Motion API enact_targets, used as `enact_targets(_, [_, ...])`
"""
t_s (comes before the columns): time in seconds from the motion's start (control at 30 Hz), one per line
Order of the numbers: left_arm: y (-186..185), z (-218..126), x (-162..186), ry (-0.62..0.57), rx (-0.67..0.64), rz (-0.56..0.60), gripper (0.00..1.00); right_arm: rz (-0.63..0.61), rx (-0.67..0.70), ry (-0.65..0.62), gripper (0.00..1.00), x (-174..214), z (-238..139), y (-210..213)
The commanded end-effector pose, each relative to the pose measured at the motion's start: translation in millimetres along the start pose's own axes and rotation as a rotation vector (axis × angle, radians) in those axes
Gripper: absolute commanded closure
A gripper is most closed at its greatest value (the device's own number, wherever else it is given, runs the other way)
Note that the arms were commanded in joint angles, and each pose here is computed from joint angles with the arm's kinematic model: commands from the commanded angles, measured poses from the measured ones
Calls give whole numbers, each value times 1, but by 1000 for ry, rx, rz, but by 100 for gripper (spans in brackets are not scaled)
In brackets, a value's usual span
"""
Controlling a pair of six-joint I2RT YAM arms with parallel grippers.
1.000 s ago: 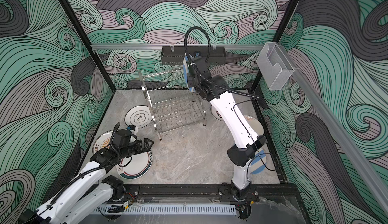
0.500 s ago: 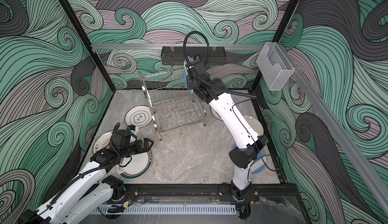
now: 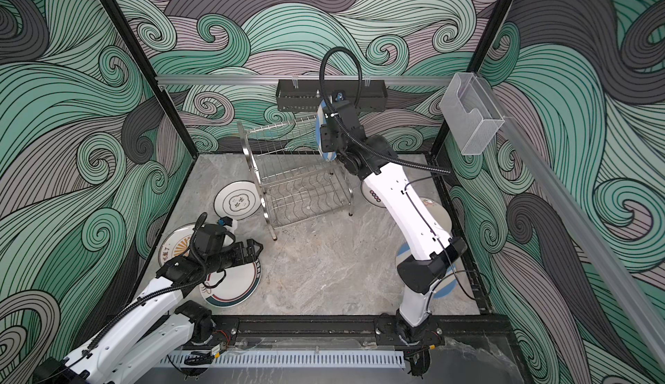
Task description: Load the plates into the dish rack
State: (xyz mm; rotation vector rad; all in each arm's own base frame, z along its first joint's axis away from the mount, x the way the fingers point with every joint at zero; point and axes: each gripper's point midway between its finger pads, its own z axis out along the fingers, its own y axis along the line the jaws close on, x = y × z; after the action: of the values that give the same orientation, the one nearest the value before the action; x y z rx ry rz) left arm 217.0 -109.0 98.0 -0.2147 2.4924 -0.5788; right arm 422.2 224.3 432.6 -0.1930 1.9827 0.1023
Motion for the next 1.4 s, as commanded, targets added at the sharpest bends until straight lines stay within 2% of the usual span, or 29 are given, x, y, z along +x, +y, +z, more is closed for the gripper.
enact_targets(0.0, [12, 0, 7, 15, -48, -33, 1, -9, -116, -63, 38, -24, -33, 7])
enact_targets(0.1, [17, 5, 15, 41, -65, -45, 1, -38, -231, -58, 27, -20, -56, 18])
enact_targets(0.23, [21, 13, 30, 111, -67, -69, 1, -71, -421, -29, 17, 12, -92, 33])
enact_targets(0.37, [21, 22, 42, 167, -63, -79, 1, -79, -551, 55, 12, 81, -106, 40])
enact_targets(0.43, [22, 25, 47, 183, -65, -70, 1, -80, -630, 104, 10, 132, -107, 47])
enact_targets(0.6, [21, 29, 57, 197, -59, -54, 1, 17, -698, 177, 9, 224, -106, 45])
enact_targets(0.77, [10, 32, 66, 197, -14, -17, 1, 116, -691, 220, 9, 282, -102, 37])
enact_targets(0.97, [6, 36, 75, 233, -22, -1, 1, 191, -673, 288, 6, 323, -93, 34])
enact_targets(1.17, [-6, 39, 76, 254, -6, 48, 2, 266, -682, 325, 5, 344, -86, 38])
enact_targets(1.37, [-19, 43, 77, 299, 8, 105, 1, 271, -640, 363, 4, 357, -84, 32])
